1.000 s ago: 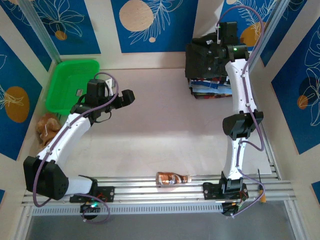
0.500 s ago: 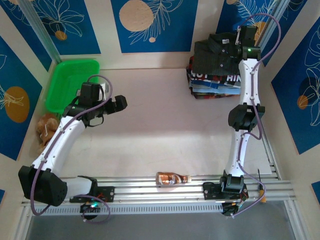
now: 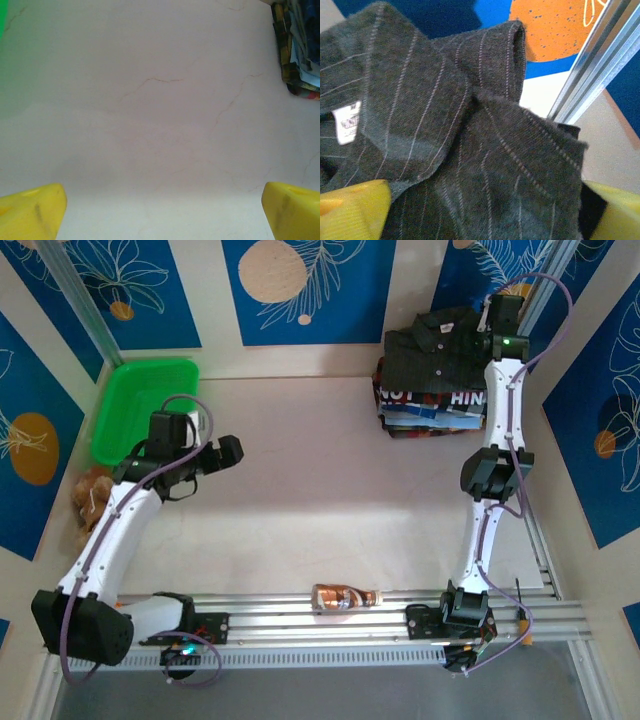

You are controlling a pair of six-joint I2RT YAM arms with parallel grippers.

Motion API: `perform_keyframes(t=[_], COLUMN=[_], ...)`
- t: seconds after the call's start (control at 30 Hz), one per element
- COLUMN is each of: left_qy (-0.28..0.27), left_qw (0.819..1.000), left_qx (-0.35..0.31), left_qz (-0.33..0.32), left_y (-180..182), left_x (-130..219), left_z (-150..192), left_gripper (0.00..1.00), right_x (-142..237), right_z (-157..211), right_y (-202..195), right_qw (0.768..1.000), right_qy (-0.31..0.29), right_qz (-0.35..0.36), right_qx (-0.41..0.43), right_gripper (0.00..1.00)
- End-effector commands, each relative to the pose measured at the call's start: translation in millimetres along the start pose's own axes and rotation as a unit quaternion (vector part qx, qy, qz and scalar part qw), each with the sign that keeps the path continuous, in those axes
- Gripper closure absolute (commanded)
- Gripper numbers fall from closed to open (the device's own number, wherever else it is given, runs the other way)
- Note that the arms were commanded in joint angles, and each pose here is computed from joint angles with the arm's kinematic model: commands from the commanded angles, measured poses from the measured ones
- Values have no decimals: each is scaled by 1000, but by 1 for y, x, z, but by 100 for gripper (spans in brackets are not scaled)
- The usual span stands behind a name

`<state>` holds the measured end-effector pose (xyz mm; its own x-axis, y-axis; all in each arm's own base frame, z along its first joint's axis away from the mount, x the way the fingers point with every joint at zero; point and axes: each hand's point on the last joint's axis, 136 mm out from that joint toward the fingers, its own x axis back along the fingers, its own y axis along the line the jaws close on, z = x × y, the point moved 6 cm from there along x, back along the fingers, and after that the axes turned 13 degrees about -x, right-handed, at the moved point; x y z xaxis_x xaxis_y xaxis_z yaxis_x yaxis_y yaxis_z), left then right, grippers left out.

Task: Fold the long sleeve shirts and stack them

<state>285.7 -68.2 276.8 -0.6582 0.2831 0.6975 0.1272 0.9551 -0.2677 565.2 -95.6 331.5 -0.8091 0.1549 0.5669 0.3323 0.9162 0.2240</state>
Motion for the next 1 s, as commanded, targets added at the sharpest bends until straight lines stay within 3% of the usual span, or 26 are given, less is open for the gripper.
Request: perform_keyframes(t=[0.0,0.2,0.4,0.5,0.7,0.87,0.97], left_qy=[-19,-56,-82,-100,-137,-219,-230], left_qw=[1000,998,991,983,971,947,941], left_qx=[-1,11,7,-1,-70,-119,-147], left_qz=[-13,-37,-107,-153,-184,-202,-198], left_y=[9,23,47,62,81,91,92], left_x=[7,16,18,16,-7,-24,-36], left_z=[4,10,30,46,78,94,95], left_gripper=[0,0,0,0,0,0,0], right_x=[68,121,157,177,203,195,194], right_z=[-31,-29,15,50,136,216,252], right_y=[3,15,34,40,29,4,-7], right_qw=[999,996,993,990,985,986,981], right_qy=[-37,-18,28,28,7,12,-36], right_qz=[-29,-80,-117,-137,-171,-165,-190], right_qx=[-15,-34,-21,-8,-12,-19,-1], right_gripper=[1,1,1,1,1,1,1])
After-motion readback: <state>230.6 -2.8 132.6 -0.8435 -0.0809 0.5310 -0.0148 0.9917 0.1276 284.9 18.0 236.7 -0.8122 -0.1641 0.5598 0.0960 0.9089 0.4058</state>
